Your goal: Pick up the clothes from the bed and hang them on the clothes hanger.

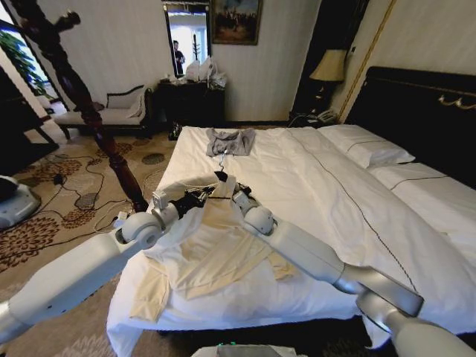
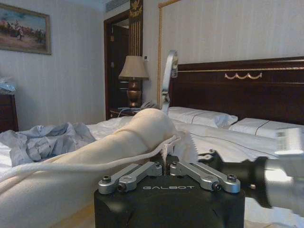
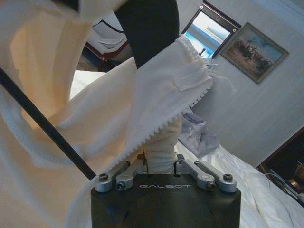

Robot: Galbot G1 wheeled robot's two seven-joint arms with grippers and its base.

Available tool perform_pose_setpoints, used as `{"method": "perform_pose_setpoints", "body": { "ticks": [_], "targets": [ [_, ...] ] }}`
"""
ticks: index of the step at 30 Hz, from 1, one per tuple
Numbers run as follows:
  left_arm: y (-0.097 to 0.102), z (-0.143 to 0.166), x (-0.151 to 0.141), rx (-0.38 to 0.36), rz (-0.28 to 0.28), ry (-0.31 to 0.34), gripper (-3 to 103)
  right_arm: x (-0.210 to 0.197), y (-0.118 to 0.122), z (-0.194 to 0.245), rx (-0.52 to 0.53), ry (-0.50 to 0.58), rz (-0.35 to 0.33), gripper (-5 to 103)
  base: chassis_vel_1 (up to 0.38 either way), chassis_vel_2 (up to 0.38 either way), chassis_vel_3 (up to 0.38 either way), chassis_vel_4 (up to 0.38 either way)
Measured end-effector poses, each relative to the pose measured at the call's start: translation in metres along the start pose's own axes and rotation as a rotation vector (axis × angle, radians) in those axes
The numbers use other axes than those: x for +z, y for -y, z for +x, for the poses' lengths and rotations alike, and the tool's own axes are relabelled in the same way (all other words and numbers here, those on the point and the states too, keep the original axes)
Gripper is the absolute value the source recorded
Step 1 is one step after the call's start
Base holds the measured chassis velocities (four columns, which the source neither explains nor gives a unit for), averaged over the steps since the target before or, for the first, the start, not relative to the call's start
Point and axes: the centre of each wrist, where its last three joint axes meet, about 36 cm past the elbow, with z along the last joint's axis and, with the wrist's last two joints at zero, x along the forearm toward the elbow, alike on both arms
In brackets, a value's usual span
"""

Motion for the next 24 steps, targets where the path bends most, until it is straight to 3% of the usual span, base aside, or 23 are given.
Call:
{"method": "perform_pose_setpoints", "body": {
  "ticks": [5,8,10,13,19,22,24],
  "targets": [
    [0.002,0.0,0.003,0.023,0.01,0.008,1,0.009,0.005,0.003,0.009,-0.007,0.009,20,0.0,0.0,0.0,0.0],
    [0.008,0.014,-0.002,0.052,0.008,0.012,17,0.017,0.01,0.003,0.019,-0.017,0.015,20,0.0,0.0,0.0,0.0],
    [0.009,0.017,-0.004,0.055,0.005,0.012,17,0.018,0.01,0.003,0.021,-0.018,0.016,20,0.0,0.0,0.0,0.0],
    [0.009,0.032,-0.01,0.064,-0.016,0.0,33,0.024,0.01,0.003,0.024,-0.025,0.019,20,0.0,0.0,0.0,0.0],
    [0.007,0.045,-0.014,0.08,-0.038,-0.029,49,0.024,0.01,0.005,0.016,-0.023,0.008,20,0.0,0.0,0.0,0.0],
    [0.008,0.053,-0.017,0.088,-0.055,-0.043,66,0.024,0.01,0.006,0.019,-0.022,0.005,20,0.0,0.0,0.0,0.0],
    [0.009,0.056,-0.018,0.098,-0.066,-0.049,71,0.026,0.01,0.006,0.022,-0.022,0.006,20,0.0,0.0,0.0,0.0]
  ]
}}
